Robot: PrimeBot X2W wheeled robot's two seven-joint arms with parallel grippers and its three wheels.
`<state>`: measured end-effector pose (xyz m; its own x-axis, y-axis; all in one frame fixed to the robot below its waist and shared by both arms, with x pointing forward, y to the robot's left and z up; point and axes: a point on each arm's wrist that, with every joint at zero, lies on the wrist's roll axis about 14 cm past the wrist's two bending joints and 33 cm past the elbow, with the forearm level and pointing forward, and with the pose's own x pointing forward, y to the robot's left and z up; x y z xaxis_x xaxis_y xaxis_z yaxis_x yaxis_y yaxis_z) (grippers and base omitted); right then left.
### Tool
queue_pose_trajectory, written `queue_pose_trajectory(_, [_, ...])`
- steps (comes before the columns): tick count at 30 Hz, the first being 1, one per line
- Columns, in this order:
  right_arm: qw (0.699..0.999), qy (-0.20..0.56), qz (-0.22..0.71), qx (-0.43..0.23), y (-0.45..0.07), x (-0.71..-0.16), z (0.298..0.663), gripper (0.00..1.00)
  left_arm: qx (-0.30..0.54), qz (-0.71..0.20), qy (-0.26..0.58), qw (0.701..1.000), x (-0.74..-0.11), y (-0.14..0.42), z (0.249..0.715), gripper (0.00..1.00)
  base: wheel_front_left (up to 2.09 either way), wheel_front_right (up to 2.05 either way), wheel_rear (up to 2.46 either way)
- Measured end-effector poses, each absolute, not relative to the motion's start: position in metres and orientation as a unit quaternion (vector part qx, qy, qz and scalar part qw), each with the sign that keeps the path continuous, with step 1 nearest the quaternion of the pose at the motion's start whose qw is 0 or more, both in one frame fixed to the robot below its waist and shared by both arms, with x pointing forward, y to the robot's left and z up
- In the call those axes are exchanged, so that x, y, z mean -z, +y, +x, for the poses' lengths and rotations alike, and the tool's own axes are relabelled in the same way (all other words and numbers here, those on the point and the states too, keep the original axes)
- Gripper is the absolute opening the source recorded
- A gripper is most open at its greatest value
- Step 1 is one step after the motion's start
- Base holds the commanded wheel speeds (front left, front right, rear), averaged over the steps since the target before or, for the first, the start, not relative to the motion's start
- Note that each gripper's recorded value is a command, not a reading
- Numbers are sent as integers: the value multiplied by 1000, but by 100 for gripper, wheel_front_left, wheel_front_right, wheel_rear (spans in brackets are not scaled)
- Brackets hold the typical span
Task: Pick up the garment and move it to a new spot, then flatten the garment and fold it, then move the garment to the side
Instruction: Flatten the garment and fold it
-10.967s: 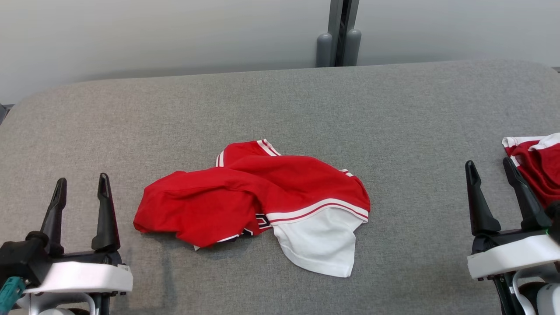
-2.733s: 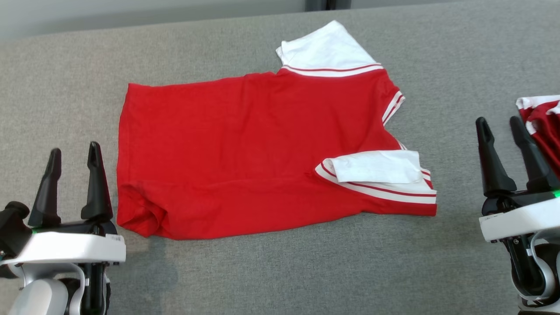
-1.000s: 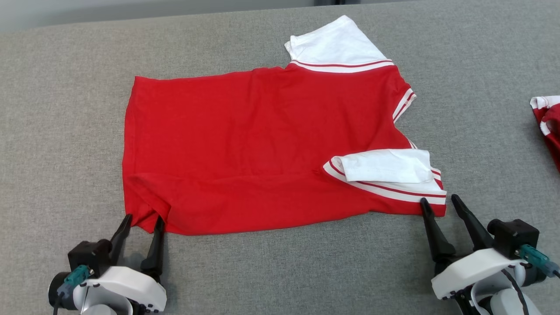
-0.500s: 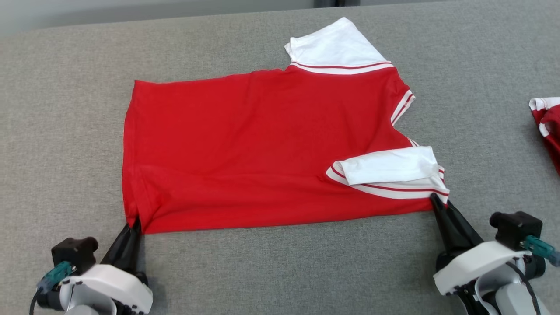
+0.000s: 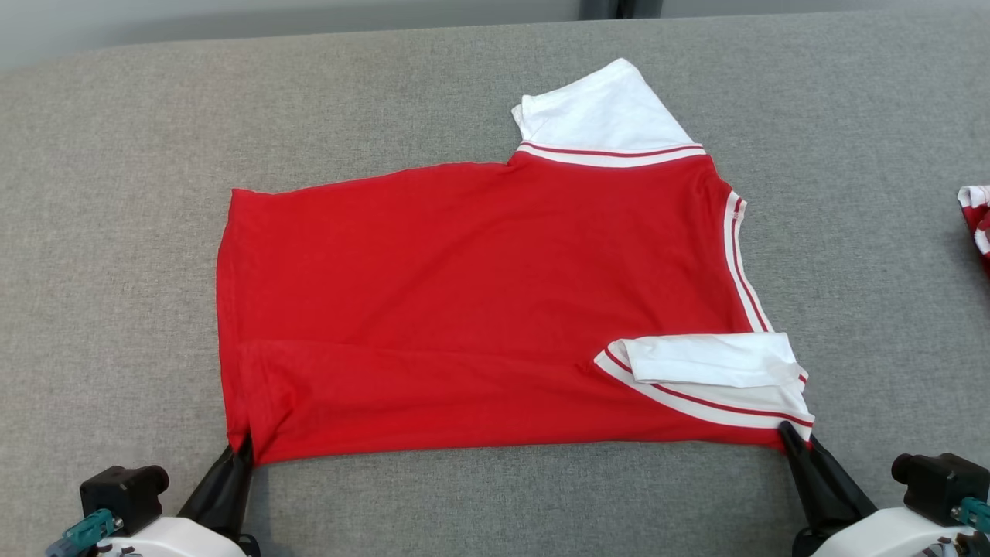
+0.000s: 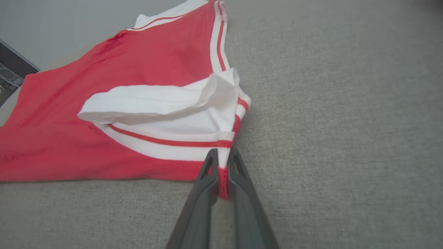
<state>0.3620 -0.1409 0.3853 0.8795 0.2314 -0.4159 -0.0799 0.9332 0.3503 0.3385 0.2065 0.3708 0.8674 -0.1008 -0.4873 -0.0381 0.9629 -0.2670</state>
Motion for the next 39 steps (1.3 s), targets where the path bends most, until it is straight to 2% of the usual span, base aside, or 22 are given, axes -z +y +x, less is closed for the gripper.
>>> queue_pose_trajectory(1, [955,235,166,-78,-142,-385,361,0,17,-138,258,956,-371,205,339,14,0,0,0])
queue_pose_trajectory(2, [955,235,167,-76,-142,-385,360,0,17,-138,263,955,-369,203,338,73,0,0,0])
queue_pose_trajectory(3, [956,232,166,-74,-143,-387,360,32,16,-139,259,956,-371,202,339,100,0,0,0])
queue_pose_trajectory(4, [957,230,165,-72,-144,-388,360,100,15,-142,251,957,-373,201,342,100,0,0,0])
queue_pose_trajectory(10, [971,181,144,-61,-158,-414,371,100,-2,-148,168,975,-409,200,367,100,0,0,0])
queue_pose_trajectory(17, [994,17,95,-58,-177,-496,406,100,-6,-116,36,993,-478,203,401,100,0,0,0])
queue_pose_trajectory(22, [995,-40,74,-58,-180,-530,415,100,-2,-92,-7,996,-505,203,411,100,0,0,0])
queue_pose_trajectory(35, [994,-54,67,-63,-176,-538,424,100,9,-69,-1,998,-507,200,411,100,0,0,0])
queue_pose_trajectory(39, [994,-51,71,-66,-175,-535,429,100,12,-60,-8,998,-513,203,428,100,0,0,0])
